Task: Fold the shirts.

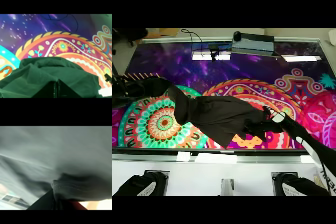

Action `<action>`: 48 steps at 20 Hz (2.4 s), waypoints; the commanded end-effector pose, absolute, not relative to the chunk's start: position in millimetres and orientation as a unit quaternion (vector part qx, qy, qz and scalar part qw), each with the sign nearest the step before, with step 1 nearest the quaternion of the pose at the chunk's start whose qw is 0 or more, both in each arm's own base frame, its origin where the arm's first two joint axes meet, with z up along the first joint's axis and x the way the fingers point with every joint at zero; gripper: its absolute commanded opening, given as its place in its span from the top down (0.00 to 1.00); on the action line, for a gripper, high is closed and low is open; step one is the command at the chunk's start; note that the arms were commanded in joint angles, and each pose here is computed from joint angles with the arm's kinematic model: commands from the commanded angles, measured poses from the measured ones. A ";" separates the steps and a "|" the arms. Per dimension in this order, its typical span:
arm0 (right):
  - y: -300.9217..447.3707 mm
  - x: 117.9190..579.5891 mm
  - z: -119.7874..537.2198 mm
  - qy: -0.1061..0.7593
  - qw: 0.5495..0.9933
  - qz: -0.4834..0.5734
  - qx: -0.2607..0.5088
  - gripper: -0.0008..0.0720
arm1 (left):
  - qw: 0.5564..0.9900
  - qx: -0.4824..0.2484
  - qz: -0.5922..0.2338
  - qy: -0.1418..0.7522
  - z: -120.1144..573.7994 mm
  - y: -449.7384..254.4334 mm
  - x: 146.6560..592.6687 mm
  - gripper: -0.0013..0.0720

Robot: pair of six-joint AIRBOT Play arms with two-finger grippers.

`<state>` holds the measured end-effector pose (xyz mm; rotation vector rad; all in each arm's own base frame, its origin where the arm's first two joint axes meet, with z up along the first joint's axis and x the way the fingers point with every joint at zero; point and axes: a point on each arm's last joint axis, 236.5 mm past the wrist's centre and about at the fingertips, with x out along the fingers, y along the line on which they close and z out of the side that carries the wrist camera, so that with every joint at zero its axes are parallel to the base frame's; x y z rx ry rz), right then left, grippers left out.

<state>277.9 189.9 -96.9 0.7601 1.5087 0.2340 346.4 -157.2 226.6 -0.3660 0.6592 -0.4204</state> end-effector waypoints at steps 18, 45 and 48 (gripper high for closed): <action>1.2 199.4 542.2 -0.105 0.994 0.013 0.031 0.94 | 0.914 -0.188 -0.193 -0.305 659.2 -58.0 192.9 0.93; 26.6 495.1 58.9 0.501 0.853 -0.101 0.108 0.94 | 0.826 -0.087 -0.111 0.546 79.9 -126.3 506.4 0.93; 31.8 487.9 55.2 0.516 0.842 -0.099 0.124 0.28 | 0.789 -0.108 -0.121 0.593 71.1 -136.8 481.7 0.18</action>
